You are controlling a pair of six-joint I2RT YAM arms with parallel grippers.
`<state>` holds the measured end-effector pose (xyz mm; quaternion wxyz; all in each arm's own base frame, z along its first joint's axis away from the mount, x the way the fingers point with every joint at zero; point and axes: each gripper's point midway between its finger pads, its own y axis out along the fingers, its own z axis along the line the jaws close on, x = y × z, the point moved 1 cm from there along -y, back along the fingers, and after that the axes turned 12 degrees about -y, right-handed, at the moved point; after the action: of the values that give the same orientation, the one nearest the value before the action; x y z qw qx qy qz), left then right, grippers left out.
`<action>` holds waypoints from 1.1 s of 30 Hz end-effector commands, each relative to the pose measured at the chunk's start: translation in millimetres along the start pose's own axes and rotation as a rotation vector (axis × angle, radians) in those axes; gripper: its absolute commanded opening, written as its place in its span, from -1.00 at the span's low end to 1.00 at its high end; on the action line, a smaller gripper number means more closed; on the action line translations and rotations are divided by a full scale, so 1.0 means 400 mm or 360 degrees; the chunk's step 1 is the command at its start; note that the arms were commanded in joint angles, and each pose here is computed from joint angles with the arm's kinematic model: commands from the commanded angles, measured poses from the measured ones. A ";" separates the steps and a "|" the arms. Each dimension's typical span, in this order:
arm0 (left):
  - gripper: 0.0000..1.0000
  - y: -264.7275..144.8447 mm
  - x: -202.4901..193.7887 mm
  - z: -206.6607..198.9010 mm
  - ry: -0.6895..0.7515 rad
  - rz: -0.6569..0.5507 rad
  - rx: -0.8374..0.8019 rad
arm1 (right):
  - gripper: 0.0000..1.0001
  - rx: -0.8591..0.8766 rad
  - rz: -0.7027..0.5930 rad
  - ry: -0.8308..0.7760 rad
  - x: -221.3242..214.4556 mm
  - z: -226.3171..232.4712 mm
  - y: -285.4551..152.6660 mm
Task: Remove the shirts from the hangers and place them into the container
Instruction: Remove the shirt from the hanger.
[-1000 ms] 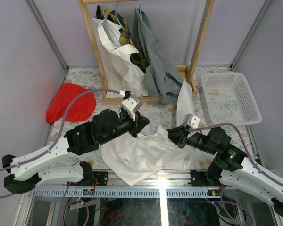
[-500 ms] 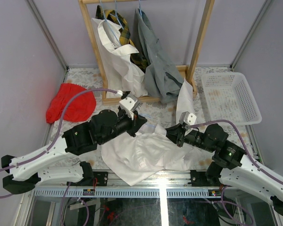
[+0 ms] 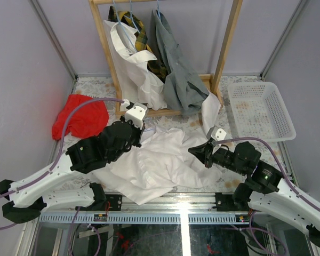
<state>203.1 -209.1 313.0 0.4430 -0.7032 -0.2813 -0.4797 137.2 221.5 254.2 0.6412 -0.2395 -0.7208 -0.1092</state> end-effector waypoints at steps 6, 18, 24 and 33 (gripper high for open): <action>-0.99 -0.034 0.041 -0.026 0.0041 -0.0085 -0.0174 | 0.24 -0.0160 -0.0027 0.0102 0.021 -0.042 0.026; -1.00 -0.052 0.033 -0.079 0.0004 -0.0109 -0.0414 | 0.95 -0.0433 0.0442 0.0455 -0.123 -0.091 0.178; -0.99 -0.065 0.061 -0.112 0.0037 -0.0133 -0.0531 | 0.65 -0.0497 0.0361 0.0565 -0.154 -0.099 0.237; -0.99 -0.058 0.069 -0.067 0.0002 -0.0154 -0.0358 | -1.00 -0.0581 0.0201 0.0580 -0.155 -0.111 0.175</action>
<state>181.3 -217.8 319.4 0.3793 -0.7264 -0.2192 -0.5296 196.3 255.7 145.4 0.7149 -0.4139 -0.5517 -0.1154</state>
